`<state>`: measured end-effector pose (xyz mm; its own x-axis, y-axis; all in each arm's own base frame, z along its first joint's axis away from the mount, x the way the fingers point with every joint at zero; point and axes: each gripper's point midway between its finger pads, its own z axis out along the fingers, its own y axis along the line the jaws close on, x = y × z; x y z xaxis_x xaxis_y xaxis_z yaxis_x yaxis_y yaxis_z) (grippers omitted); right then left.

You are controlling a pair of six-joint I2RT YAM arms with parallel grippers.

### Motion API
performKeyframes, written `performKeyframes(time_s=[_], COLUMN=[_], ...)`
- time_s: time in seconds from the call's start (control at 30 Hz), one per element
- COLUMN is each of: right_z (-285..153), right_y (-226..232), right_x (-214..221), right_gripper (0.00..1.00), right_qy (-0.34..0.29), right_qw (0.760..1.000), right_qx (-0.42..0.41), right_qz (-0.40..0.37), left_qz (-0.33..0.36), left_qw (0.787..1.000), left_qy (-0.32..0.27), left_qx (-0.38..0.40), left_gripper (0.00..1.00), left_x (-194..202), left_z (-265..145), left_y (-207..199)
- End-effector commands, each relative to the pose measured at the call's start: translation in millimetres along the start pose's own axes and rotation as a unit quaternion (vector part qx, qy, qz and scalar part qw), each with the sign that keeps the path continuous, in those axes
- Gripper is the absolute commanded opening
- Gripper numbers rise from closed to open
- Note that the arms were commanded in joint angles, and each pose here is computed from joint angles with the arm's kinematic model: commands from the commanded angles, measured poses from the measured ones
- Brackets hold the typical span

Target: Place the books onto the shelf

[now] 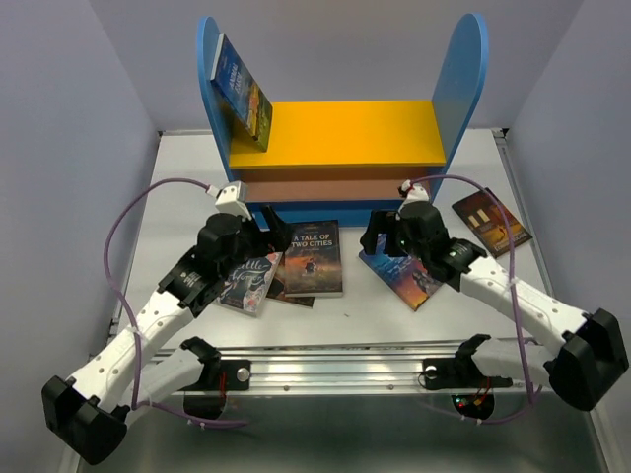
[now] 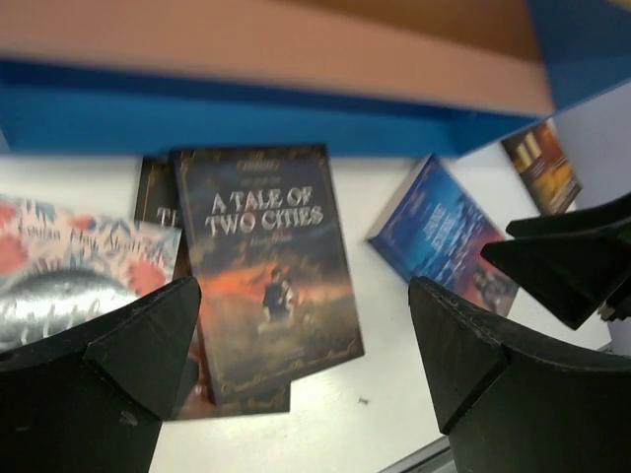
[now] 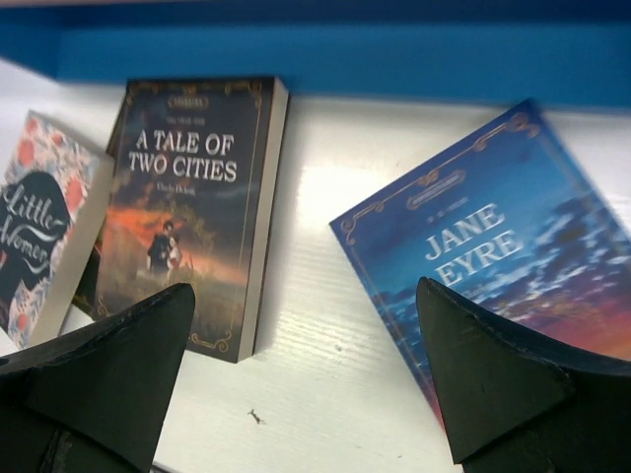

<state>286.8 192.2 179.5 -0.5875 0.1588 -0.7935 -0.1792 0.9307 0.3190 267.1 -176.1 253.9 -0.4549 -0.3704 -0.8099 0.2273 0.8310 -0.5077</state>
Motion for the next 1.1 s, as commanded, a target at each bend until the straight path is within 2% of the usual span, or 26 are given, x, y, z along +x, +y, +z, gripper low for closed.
performKeyframes(time_s=[0.0, 0.27, 0.37, 0.47, 0.5, 0.57, 0.6, 0.63, 0.87, 1.07], right_z=[23.4, 80.3, 100.2, 110.5, 115.7, 121.2, 126.5, 129.8, 150.5, 158.2], right_y=[36.3, 67.2, 68.2, 74.9, 80.6, 82.4, 85.1, 85.1, 76.2, 72.1], right_x=[5.6, 44.7, 46.5, 47.2, 46.3, 50.6, 53.8, 56.1, 71.4, 82.3], right_gripper=[1.00, 1.00, 1.00, 1.00, 1.00, 1.00, 1.00, 1.00, 1.00, 1.00], right_qy=[0.011, 0.088, 0.094, 0.100, 0.099, 0.107, 0.115, 0.119, 0.139, 0.152], right_qw=[0.996, 0.984, 0.984, 0.982, 0.981, 0.979, 0.977, 0.977, 0.975, 0.973], right_qx=[-0.079, -0.131, -0.128, -0.138, -0.150, -0.153, -0.157, -0.155, -0.131, -0.116], right_qz=[0.028, 0.078, 0.078, 0.078, 0.078, 0.081, 0.083, 0.086, 0.110, 0.128], left_qz=[-0.063, -0.095, -0.094, -0.093, -0.091, -0.093, -0.096, -0.097, -0.094, -0.089], left_qw=[0.998, 0.991, 0.988, 0.987, 0.985, 0.983, 0.982, 0.981, 0.977, 0.971], left_qy=[0.009, 0.100, 0.120, 0.134, 0.147, 0.157, 0.160, 0.163, 0.179, 0.204], left_qx=[0.015, 0.002, -0.002, 0.000, -0.009, -0.021, -0.024, -0.028, -0.063, -0.085], left_gripper=[0.99, 0.99, 0.83, 0.72, 0.65, 0.57, 0.48, 0.45, 0.40, 0.31], left_x=[24.7, 99.5, 113.8, 124.3, 132.3, 140.7, 144.5, 147.6, 167.7, 186.5], left_z=[2.9, 43.7, 50.5, 53.4, 54.9, 55.3, 56.3, 56.1, 54.1, 57.0], left_y=[2.8, 24.7, 30.2, 32.8, 37.5, 43.9, 46.1, 48.5, 69.2, 82.0])
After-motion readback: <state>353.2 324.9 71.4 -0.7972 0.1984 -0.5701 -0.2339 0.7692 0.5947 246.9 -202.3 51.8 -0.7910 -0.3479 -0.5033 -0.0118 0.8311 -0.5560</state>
